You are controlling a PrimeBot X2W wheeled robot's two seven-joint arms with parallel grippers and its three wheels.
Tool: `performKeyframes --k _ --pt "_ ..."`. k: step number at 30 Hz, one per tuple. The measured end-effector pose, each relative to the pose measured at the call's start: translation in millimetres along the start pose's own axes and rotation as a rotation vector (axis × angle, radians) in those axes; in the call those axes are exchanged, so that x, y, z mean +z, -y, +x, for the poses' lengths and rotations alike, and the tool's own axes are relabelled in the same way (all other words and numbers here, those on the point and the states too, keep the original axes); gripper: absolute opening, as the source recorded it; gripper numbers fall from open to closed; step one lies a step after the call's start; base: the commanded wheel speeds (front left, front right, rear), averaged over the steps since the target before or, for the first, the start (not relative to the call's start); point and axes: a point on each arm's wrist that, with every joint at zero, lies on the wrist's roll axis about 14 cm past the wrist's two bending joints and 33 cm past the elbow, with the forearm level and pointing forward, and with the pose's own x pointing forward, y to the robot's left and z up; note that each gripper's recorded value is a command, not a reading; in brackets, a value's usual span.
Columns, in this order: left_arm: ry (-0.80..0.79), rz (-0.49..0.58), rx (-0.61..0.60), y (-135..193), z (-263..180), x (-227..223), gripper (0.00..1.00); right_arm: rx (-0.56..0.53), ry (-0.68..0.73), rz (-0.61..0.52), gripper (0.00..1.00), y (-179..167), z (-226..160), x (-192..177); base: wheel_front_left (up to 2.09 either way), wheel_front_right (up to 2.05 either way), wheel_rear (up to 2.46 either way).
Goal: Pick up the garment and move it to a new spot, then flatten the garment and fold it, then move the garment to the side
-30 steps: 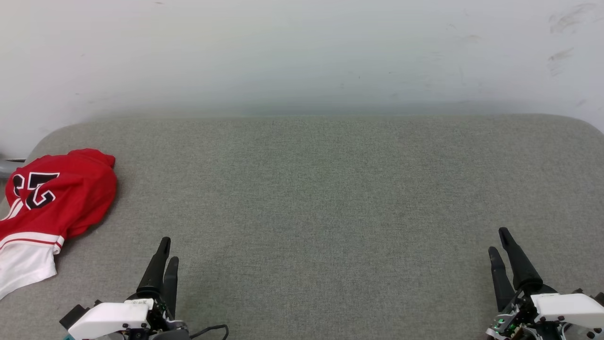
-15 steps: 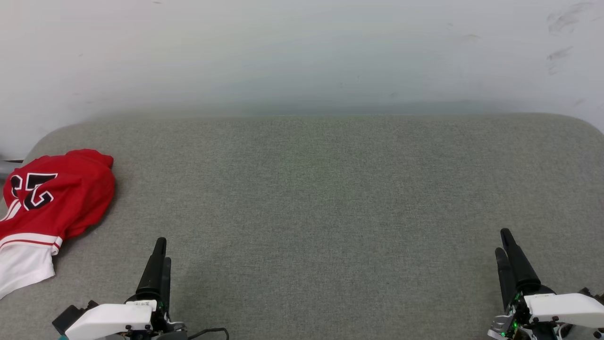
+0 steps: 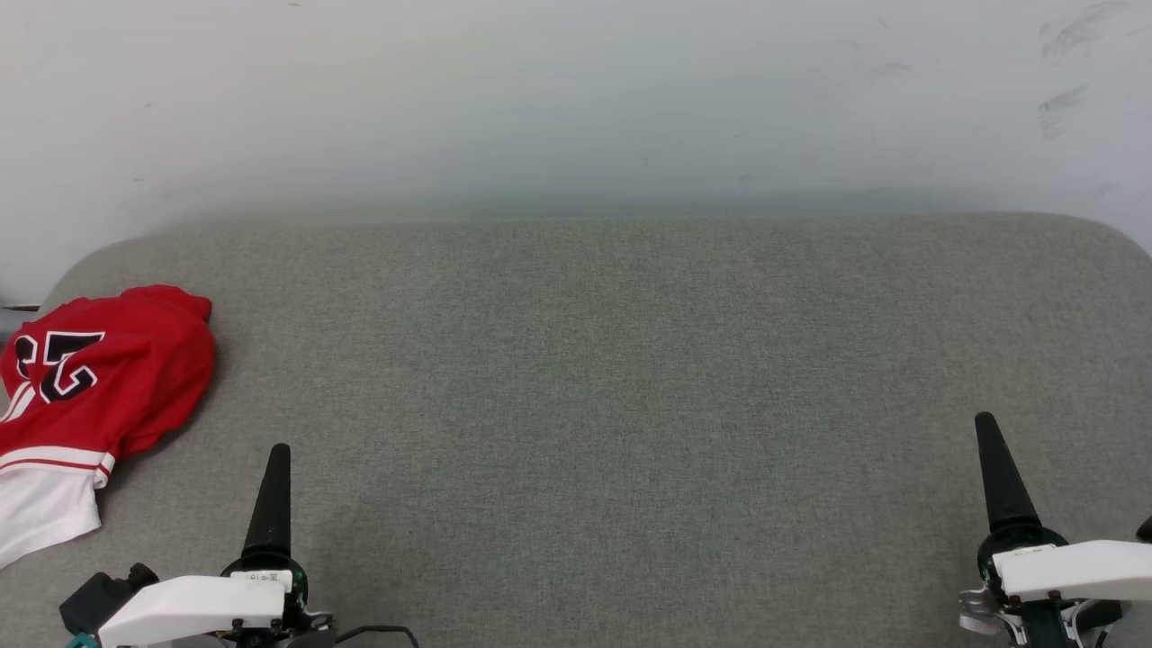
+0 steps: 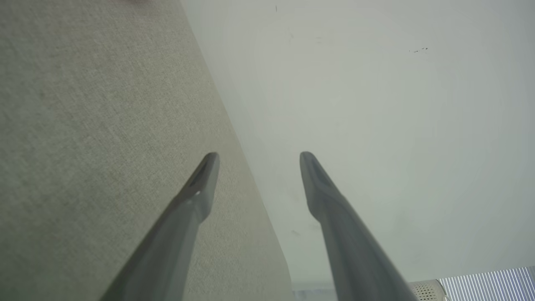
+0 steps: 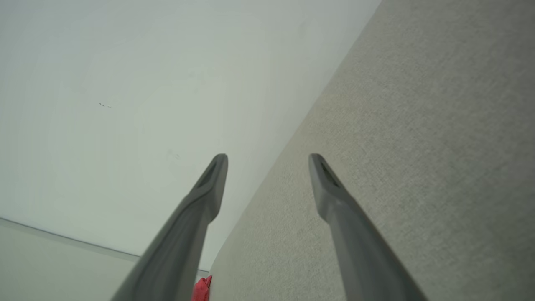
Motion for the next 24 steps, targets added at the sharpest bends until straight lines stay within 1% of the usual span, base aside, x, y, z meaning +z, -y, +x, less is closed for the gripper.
performKeyframes --k 5,13,24 --pt "0.026 0.095 -0.045 14.0 2.1 6.4 1.0 0.058 0.02 -0.16 1.0 -18.2 1.9 5.1 0.0 0.0 0.0" --pt "0.049 0.279 -0.139 43.6 3.2 8.1 1.0 0.154 0.038 -0.394 1.0 -47.8 3.0 3.3 0.0 0.0 0.0" --pt "0.069 0.517 -0.21 68.1 -0.7 0.0 1.0 0.248 0.06 -0.64 1.0 -74.4 0.4 -4.9 0.0 0.0 0.0"
